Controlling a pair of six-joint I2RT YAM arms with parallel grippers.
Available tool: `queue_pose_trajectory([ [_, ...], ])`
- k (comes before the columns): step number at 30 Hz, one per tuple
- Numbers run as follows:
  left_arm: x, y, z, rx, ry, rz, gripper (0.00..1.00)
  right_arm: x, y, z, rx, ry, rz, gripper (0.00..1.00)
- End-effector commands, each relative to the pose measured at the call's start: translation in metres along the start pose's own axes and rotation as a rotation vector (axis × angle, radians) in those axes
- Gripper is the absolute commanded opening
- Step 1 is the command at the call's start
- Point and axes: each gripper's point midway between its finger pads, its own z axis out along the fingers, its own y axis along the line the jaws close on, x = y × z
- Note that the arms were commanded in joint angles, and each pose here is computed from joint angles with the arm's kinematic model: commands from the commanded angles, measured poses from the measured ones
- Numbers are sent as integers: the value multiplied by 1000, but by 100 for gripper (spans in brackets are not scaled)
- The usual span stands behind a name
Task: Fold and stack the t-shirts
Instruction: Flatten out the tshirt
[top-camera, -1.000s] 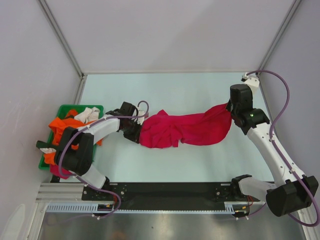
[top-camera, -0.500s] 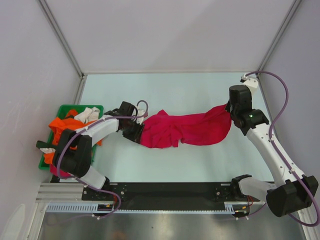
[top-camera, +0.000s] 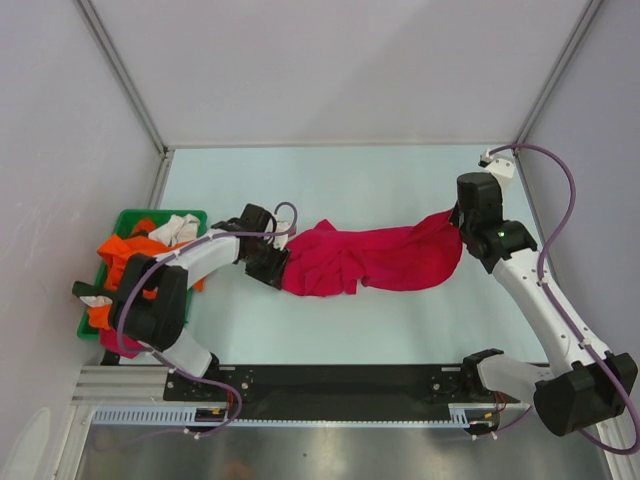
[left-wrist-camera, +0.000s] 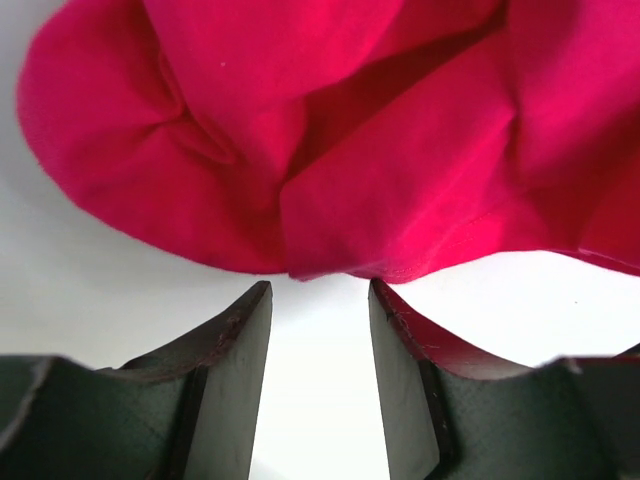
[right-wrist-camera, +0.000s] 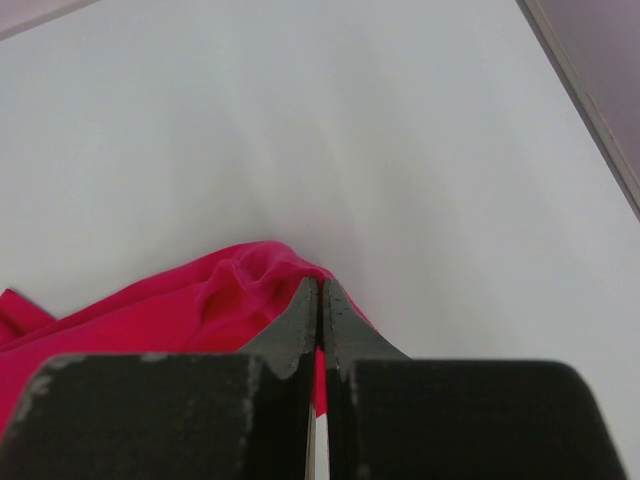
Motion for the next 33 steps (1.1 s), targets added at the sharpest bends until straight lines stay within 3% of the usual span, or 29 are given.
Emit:
queue_pose_trajectory([
  [1,-12,-4,3,24,-14,5,49,-10,-2,-6,-1,-48,21,0],
  [9,-14,0,7,11,-3,4,46,-10,-3,-5,4,-49,18,0],
  [17,-32,2,-10,-29,-89,24,49,-12,-2,-5,3,-51,17,0],
  [24,-33,6,6,-26,-65,10,48,-10,2,-3,-8,-41,21,0],
  [30,-33,9,16,-26,-39,14,46,-9,0,-4,-2,-40,19,0],
  [33,-36,8,19,-16,-37,10,39,-7,0,-4,-1,-38,18,0],
])
